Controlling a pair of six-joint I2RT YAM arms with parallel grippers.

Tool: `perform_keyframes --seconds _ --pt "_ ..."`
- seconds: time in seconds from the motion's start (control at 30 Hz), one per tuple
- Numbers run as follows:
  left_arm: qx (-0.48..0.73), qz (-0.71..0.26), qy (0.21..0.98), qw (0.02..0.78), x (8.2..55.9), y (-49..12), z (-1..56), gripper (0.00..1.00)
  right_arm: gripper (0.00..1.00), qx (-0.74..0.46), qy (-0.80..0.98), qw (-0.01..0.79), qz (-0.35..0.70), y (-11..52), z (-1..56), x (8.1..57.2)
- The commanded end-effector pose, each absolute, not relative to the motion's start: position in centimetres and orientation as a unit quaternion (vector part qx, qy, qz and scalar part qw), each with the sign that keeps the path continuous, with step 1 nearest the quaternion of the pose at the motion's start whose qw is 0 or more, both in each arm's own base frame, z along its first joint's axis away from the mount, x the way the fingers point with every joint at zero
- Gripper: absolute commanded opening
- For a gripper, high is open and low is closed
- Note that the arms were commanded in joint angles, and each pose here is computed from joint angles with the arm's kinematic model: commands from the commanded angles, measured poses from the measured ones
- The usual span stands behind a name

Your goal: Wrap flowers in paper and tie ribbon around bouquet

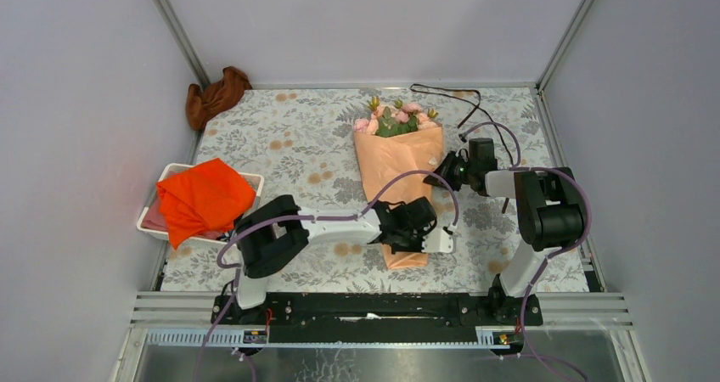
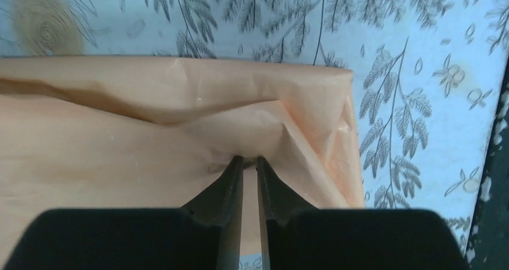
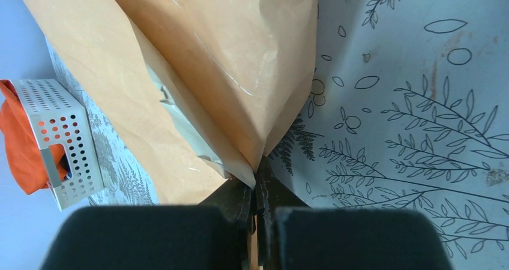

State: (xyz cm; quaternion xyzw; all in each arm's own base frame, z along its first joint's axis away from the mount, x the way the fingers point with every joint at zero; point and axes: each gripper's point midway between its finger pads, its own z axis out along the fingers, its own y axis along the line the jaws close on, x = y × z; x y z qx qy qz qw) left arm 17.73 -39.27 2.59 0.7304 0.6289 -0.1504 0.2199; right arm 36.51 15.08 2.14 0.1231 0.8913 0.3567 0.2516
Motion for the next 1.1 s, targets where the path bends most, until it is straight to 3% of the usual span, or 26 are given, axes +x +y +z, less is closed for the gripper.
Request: perform_keyframes --seconds 0.0,0.2,0.33,0.53,0.67,0.8,0.9,1.07 --pt "0.730 -0.150 0.621 0.242 16.4 -41.5 1.9 0.19 0.00 0.116 0.881 0.290 0.356 14.9 4.0 37.6" --pt "0.755 -0.155 0.596 0.225 12.8 -41.7 0.1 0.24 0.00 0.120 0.880 0.290 0.357 14.9 3.6 37.5" --pt "0.761 -0.158 0.589 0.220 11.5 -41.3 1.0 0.43 0.00 0.123 0.880 0.290 0.356 14.9 3.6 37.3" --pt "0.737 -0.173 0.600 0.257 12.9 -40.8 7.0 0.69 0.00 0.122 0.877 0.287 0.365 15.5 4.3 36.8" --pt "0.658 -0.220 0.673 0.256 17.8 -38.9 11.2 0.72 0.00 0.110 0.873 0.295 0.373 16.3 5.7 36.4" --pt "0.496 -0.266 0.777 0.280 26.4 -34.7 13.8 0.75 0.00 0.111 0.866 0.310 0.377 16.6 7.1 36.2" --pt "0.341 -0.279 0.846 0.300 32.4 -30.6 13.0 0.80 0.00 0.110 0.864 0.318 0.375 16.7 7.6 35.9" --pt "0.216 -0.299 0.885 0.284 36.2 -27.2 10.0 0.84 0.00 0.109 0.866 0.312 0.375 17.3 7.0 35.5"
